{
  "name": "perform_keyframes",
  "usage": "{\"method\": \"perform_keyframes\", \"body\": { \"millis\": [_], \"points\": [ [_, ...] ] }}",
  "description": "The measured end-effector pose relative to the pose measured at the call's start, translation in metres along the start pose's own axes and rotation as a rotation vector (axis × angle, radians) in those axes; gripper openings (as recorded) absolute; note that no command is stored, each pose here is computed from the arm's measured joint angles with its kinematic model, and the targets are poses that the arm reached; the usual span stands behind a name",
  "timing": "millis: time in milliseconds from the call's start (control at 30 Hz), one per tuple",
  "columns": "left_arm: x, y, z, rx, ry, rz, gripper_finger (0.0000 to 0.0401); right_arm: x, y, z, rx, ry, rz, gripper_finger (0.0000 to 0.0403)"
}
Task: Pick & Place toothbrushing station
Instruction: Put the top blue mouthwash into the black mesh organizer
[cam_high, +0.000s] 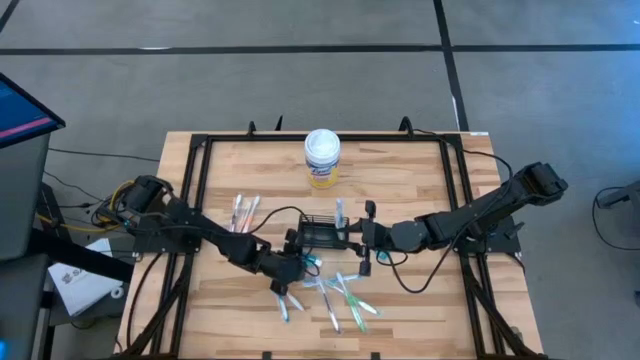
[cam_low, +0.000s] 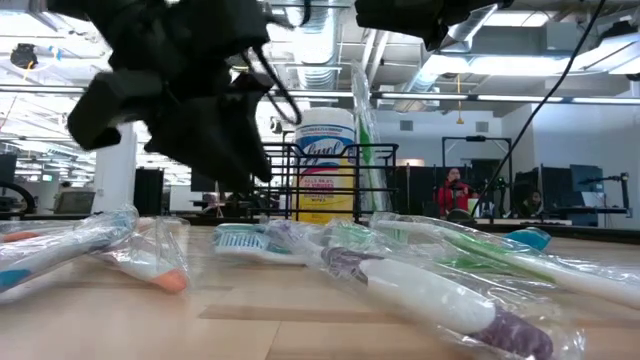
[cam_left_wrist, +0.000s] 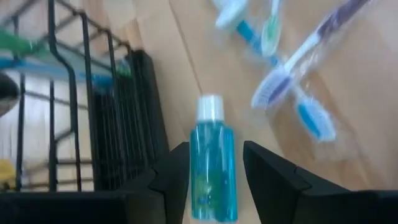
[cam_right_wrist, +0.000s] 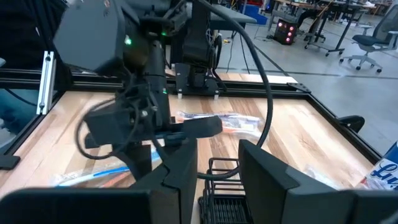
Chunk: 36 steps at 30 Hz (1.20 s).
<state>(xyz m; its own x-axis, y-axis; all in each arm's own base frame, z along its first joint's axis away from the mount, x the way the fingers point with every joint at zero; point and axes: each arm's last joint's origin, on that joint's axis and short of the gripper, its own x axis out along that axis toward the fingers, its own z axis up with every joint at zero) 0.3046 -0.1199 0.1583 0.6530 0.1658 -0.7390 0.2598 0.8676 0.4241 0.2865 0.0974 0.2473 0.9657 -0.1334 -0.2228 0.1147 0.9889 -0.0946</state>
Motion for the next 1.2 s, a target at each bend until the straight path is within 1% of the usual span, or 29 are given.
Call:
{"method": "perform_keyframes", "body": {
  "millis": [200, 300, 500, 667, 833, 1000, 1200],
  "points": [
    [0.005, -0.006, -0.017, -0.033, 0.050, -0.011, 0.0143, 0.000, 0.000, 0.000, -0.001, 0.003, 0.000, 0.0107],
    [0.006, -0.008, -0.024, -0.027, 0.075, -0.014, 0.0143, 0.000, 0.000, 0.000, -0.001, 0.002, 0.000, 0.0107],
    [0.008, -0.007, -0.028, -0.031, 0.083, -0.011, 0.0143, 0.000, 0.000, 0.000, 0.002, -0.004, 0.000, 0.0107],
    [0.013, -0.002, -0.031, -0.071, 0.096, -0.002, 0.0143, 0.000, 0.000, 0.001, 0.007, -0.012, 0.000, 0.0107],
    [0.015, 0.002, -0.032, -0.082, 0.105, 0.003, 0.0143, 0.000, 0.000, 0.001, 0.007, -0.012, 0.000, 0.0107],
    [0.017, 0.003, -0.033, -0.101, 0.101, -0.075, 0.0143, 0.000, 0.000, 0.001, 0.007, -0.012, 0.000, 0.0107],
    [0.030, -0.003, -0.036, -0.101, 0.122, -0.079, 0.0143, 0.000, 0.000, 0.001, 0.007, -0.012, 0.000, 0.0107]
  ]
}}
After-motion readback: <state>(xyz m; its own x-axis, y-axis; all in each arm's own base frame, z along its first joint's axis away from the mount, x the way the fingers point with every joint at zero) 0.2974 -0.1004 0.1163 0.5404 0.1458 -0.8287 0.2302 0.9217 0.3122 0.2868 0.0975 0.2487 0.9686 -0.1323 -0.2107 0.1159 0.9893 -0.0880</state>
